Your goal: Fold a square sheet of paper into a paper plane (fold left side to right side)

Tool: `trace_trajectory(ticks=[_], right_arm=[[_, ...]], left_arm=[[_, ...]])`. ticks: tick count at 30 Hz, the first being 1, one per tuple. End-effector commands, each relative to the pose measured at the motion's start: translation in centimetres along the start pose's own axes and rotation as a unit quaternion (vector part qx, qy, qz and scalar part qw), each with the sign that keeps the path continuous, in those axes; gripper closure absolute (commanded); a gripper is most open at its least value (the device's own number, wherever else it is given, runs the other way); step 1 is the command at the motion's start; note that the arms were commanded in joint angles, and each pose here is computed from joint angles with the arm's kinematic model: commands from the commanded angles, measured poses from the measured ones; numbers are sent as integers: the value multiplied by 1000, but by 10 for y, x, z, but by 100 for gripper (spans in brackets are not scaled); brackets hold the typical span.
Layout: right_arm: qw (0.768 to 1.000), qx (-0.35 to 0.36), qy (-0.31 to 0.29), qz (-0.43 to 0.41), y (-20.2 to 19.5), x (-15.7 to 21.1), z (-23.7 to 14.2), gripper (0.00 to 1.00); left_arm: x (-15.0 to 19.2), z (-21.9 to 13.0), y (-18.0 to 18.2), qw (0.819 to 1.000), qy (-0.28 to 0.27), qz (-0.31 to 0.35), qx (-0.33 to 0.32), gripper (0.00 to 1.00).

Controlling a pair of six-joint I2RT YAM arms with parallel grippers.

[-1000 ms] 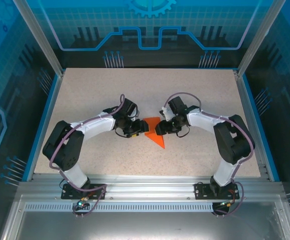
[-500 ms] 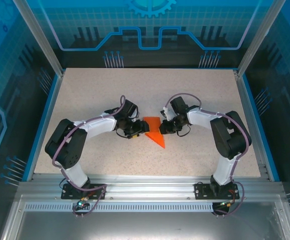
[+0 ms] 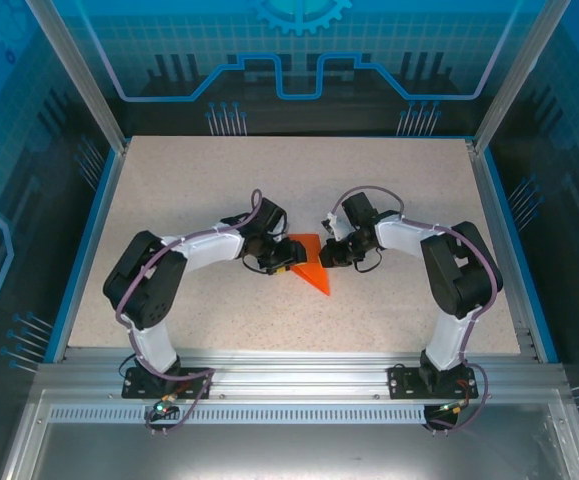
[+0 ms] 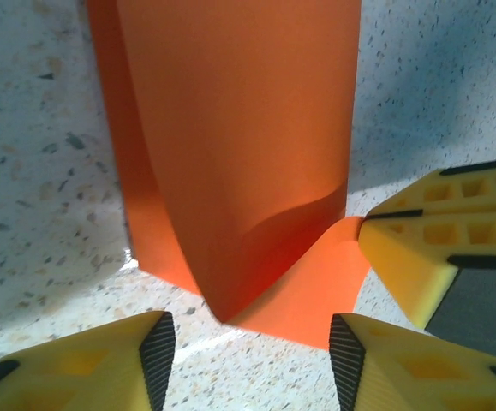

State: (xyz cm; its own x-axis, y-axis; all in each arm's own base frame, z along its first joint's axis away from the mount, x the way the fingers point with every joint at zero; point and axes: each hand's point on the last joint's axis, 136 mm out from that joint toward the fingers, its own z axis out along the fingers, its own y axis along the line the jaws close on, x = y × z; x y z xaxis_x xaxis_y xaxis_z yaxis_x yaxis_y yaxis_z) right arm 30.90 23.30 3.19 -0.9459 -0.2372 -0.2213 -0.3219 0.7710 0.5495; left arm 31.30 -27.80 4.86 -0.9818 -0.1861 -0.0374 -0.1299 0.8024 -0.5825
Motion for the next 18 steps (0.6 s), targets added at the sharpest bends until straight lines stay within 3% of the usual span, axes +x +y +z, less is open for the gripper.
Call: trace_trajectory(ticks=[1, 7, 11, 14, 18], right_arm=[[1000, -9, -4, 5, -2, 1, -4, 89], [1000, -2, -9, 1, -4, 1, -7, 85], [999, 24, -37, -11, -6, -2, -19, 71], [996, 54, -68, -29, -6, -2, -35, 61], [985, 108, -97, -89, 1, 13, -46, 55]], left_arm=[[-4, 6, -13, 1000, 3, 2, 12, 51], [-5, 8, -14, 1000, 1, 2, 7, 73], [-4, 6, -15, 1000, -1, 2, 5, 84], [-4, 3, -17, 1000, -3, 1, 7, 88], [-4, 0, -20, 1000, -5, 2, 8, 90]])
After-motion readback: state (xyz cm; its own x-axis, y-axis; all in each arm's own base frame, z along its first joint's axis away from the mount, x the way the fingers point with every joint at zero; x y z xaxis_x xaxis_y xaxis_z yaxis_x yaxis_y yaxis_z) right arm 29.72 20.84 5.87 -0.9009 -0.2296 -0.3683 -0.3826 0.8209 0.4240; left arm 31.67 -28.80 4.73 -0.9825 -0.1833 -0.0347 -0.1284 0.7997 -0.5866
